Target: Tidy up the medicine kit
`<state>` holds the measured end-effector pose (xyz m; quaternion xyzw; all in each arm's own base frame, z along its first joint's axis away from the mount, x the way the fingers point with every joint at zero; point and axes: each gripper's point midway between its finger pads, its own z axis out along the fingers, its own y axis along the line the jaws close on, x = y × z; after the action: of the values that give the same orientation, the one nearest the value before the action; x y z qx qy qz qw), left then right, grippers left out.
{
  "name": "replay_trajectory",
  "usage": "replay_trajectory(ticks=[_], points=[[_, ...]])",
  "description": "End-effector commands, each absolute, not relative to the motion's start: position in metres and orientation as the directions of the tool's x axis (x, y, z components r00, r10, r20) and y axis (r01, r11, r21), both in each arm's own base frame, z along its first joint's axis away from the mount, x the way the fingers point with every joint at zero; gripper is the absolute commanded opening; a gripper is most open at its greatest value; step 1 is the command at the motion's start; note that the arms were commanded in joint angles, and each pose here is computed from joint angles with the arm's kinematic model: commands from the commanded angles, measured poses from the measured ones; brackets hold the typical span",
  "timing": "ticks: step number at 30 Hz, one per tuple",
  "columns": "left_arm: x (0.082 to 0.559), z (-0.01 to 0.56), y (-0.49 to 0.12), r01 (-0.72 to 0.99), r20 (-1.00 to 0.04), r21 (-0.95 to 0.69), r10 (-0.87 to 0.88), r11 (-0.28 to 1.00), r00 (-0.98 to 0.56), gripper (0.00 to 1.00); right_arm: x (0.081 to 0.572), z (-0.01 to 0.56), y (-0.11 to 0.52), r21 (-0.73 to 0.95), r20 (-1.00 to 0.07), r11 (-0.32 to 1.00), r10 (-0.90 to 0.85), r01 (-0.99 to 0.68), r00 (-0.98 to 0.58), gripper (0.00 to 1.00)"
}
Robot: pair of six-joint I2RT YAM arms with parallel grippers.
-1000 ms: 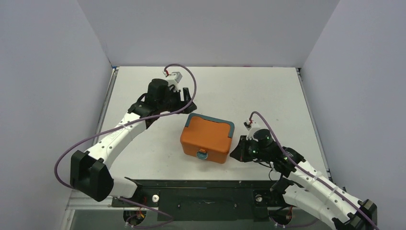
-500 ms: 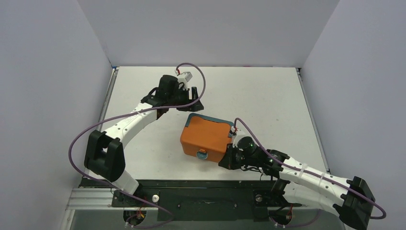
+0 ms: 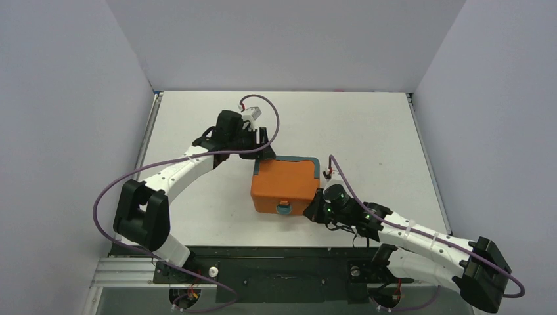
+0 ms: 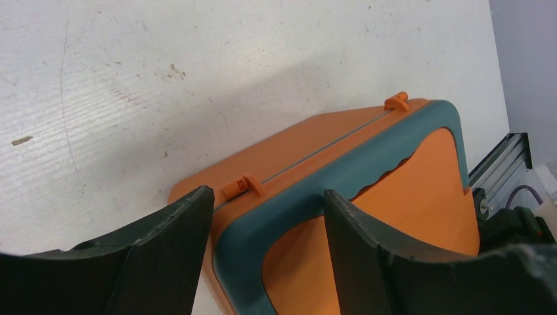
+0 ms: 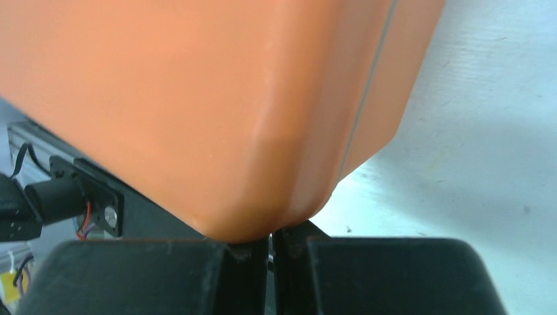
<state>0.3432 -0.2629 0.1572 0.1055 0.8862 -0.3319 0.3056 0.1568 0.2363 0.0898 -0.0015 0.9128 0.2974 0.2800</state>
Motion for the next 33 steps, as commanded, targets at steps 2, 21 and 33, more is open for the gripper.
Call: replay_trajectory(ticks=[2,21,33], points=[[0.324,0.168,-0.261,0.425,-0.621,-0.541,-0.004,0.726,-0.784,0.59,0.196,0.109,0.228,0.544,-0.576,0.831,0.270,-0.115,-0.772,0.00],[0.264,0.171,-0.229,0.404,-0.628,-0.548,-0.040,0.733,-0.778,0.58,0.239,0.101,0.230,0.462,-0.579,0.844,0.055,-0.272,-0.814,0.00],[0.214,0.182,-0.197,0.352,-0.630,-0.559,-0.109,0.751,-0.769,0.59,0.245,0.100,0.231,0.443,-0.580,0.839,0.000,-0.316,-0.814,0.00]])
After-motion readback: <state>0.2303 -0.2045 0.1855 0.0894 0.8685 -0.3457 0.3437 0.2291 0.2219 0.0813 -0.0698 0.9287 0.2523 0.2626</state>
